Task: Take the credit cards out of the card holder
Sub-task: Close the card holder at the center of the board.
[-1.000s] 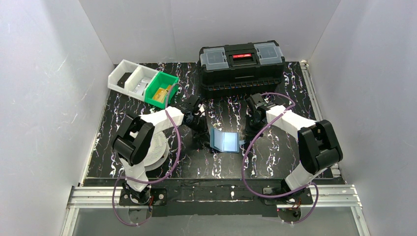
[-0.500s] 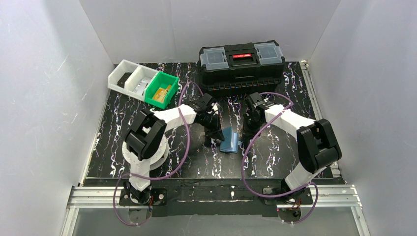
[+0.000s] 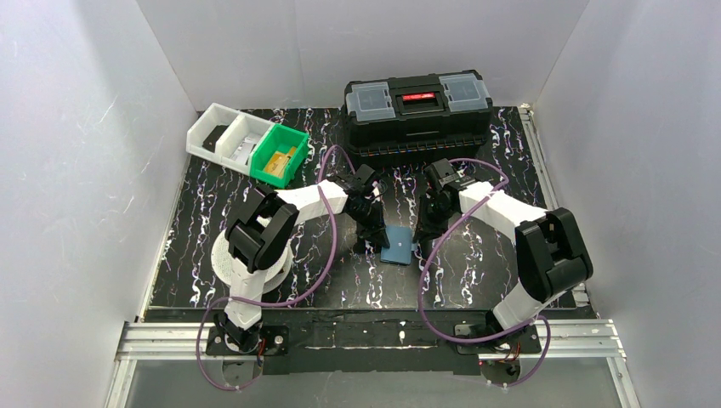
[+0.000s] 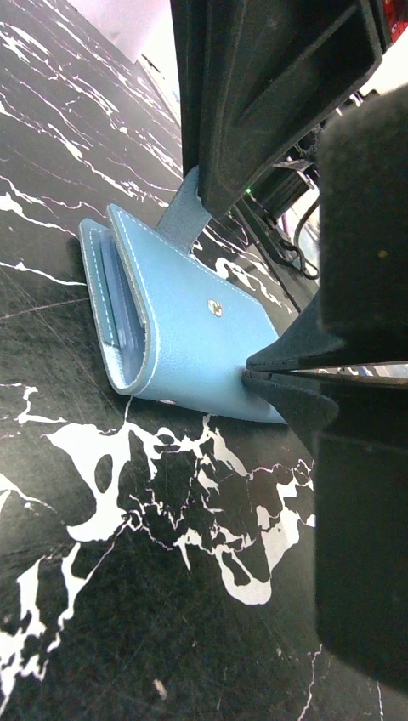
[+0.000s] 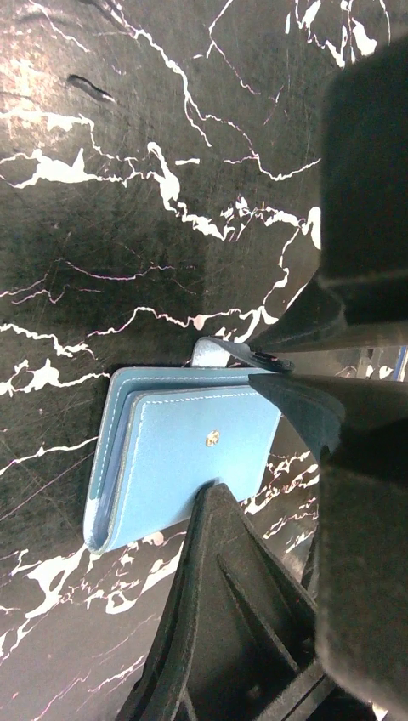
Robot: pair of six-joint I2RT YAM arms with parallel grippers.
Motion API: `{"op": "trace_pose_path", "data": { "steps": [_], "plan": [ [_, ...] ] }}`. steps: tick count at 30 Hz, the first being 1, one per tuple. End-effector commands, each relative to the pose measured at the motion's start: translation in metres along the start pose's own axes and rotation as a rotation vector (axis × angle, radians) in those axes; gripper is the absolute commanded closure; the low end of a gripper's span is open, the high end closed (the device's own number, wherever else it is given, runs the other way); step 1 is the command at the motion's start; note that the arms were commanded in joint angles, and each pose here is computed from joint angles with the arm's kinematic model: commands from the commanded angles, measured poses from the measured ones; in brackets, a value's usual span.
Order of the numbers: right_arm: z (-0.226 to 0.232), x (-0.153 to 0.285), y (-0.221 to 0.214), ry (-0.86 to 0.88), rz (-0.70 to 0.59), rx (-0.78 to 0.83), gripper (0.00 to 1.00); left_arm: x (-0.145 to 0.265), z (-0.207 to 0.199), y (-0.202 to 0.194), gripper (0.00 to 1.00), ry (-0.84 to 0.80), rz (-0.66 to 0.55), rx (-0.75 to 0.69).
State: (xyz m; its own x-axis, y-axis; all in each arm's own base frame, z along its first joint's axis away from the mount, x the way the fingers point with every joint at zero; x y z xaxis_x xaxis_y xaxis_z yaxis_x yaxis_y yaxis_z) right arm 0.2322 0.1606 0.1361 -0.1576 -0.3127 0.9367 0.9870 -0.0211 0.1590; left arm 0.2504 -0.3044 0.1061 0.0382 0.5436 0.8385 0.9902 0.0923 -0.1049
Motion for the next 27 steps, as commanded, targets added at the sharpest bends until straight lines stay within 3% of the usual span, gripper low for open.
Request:
{"op": "trace_pose_path", "data": {
  "steps": [1, 3, 10, 27],
  "plan": [
    [0.008, 0.012, 0.002, 0.061, -0.057, 0.002, 0.74, -0.003, 0.008, -0.001, 1.00, 0.095, -0.014, 0.016],
    [0.009, 0.011, 0.002, 0.069, -0.054, -0.002, 0.76, -0.003, 0.009, -0.002, 1.00, 0.098, -0.014, 0.016],
    [0.010, 0.009, 0.003, 0.067, -0.036, -0.003, 0.98, -0.003, 0.008, -0.002, 1.00, 0.102, -0.011, 0.008],
    [0.044, -0.019, 0.017, 0.145, 0.054, 0.048, 0.99, -0.004, 0.003, -0.003, 1.00, 0.098, 0.005, -0.014]
  ]
}}
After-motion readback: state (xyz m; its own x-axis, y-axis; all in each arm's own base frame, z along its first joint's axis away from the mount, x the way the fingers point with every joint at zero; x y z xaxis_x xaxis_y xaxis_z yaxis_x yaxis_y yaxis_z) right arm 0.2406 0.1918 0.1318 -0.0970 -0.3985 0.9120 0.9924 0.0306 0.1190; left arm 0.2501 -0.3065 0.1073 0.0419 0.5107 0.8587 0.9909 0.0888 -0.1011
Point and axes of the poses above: each gripper's point midway between its finger pads, its own x axis back along the fingers, its own z axis along the line the jaws close on, y = z × x, the point moved 9 cm from there along x, back along the fingers, and after that the axes turned 6 degrees about x, right-handed, at the moved point
